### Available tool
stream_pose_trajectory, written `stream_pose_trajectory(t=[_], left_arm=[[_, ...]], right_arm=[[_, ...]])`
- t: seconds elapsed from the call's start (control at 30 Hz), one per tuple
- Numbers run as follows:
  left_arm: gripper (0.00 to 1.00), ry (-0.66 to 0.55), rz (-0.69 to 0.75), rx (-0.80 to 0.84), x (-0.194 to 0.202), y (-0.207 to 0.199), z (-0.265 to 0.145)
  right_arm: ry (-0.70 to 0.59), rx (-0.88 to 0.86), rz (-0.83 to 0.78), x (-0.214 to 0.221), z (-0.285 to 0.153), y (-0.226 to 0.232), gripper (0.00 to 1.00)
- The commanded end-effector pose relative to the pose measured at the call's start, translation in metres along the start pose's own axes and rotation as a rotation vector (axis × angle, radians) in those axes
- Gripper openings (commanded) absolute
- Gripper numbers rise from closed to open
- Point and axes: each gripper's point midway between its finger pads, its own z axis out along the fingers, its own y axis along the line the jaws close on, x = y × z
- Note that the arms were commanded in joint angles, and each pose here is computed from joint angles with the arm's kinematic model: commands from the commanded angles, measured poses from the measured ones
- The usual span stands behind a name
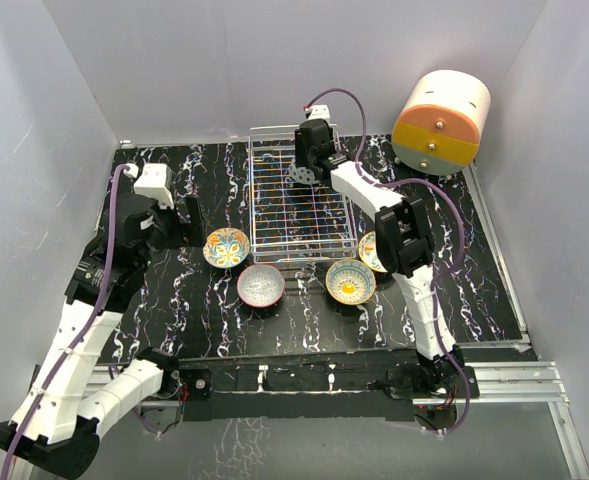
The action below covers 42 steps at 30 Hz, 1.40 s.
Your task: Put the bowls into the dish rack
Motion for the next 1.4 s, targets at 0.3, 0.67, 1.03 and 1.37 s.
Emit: stream_pose_trajectory(t=[0.3,0.67,1.03,1.37], left_arm=[[0.97,0.02,0.023,-0.009,0.001,-0.001,0.012],[0.97,0.035,0.028,-0.016,0.006,0.0,0.015],[0.97,0.032,0.033,-0.021,0.006,0.002,0.014],[0.97,0.028,0.018,-0.031,0.003,0.002,0.016]], right_arm=[[-0.204,0.077,0.051,-0.067,0.012,-0.029,0.34],[-0.196,0.059,0.061,-0.061,0.025,-0.036,0.45],[-0.232,-0.047,0.076,-0.085,0.002,-0.015,0.66],[-0.29,-0.101,0.074,-0.126,-0.088,-0.008,0.99]])
